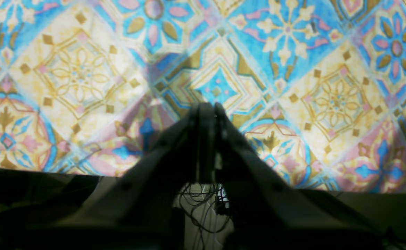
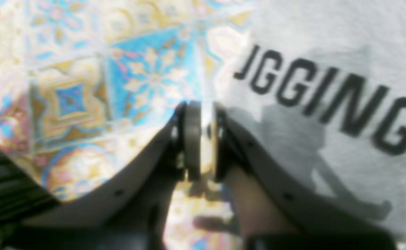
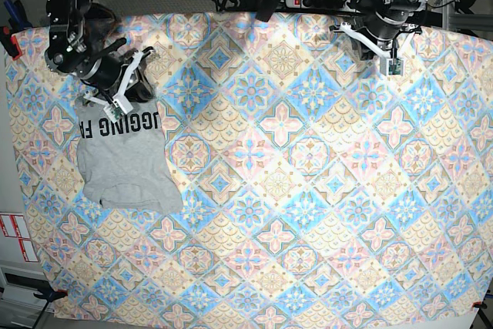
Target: Fold the T-shirt properly
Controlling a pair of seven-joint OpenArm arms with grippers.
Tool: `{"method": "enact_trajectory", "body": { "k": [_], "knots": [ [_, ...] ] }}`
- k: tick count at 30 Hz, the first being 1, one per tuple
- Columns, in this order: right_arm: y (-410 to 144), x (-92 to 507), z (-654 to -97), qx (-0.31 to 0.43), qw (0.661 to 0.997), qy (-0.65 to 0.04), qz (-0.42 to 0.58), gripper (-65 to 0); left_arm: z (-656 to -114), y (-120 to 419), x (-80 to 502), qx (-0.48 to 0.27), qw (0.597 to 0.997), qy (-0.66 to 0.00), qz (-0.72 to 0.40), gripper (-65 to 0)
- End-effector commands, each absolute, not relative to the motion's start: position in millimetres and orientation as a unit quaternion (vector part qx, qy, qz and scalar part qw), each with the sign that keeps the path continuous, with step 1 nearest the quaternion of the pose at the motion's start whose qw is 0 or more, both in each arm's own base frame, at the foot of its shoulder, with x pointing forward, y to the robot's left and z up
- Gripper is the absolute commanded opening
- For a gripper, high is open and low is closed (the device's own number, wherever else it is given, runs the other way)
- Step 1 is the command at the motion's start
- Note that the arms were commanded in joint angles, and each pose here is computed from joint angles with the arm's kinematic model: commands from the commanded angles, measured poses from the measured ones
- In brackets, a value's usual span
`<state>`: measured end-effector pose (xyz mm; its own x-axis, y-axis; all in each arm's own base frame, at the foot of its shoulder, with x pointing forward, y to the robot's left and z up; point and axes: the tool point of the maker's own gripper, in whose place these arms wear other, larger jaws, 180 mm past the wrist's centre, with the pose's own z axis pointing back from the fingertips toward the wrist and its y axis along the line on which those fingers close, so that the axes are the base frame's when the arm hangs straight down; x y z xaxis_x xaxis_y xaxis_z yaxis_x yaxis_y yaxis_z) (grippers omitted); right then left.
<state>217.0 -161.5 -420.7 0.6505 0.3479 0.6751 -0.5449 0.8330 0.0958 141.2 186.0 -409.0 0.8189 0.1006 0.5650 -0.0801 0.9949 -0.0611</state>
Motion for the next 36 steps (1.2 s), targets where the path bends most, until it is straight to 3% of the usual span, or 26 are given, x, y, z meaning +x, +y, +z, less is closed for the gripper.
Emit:
{"method": "enact_trajectory", "body": {
  "k": [1,8,16,25,30,36],
  "knots": [
    [-167.9,216.3,-412.4,0.141,0.894,-0.348,0.246,-60.1,-404.7,187.0,137.3,-0.015,0.952,-0.302,0.045,-65.0],
    [-192.1,165.7,-417.3,0.121,0.92,-0.331,0.172,-60.2,-416.6,188.9,92.5,-0.011,0.967,-0.25,0.038,-65.0],
    [-223.0,87.5,-421.0,0.085,0.952,-0.281,0.092,-60.2,-419.5,153.8,50.2,-0.052,0.978,-0.202,0.014,-65.0],
    [-230.3,-15.5,-456.7,0.099,0.982,-0.16,0.024,-60.2,-430.7,138.1,8.2,-0.068,0.987,-0.147,0.004,-65.0],
    [-227.8,-88.7,-495.9,0.123,0.989,-0.065,-0.054,-60.2,-468.7,136.5,-12.3,-0.067,0.993,-0.097,0.004,-65.0],
    [-212.8,-94.6,-543.1,0.158,0.979,-0.03,-0.126,-60.2,-517.9,129.5,-18.2,-0.068,0.995,-0.077,-0.004,-65.0]
  ]
}}
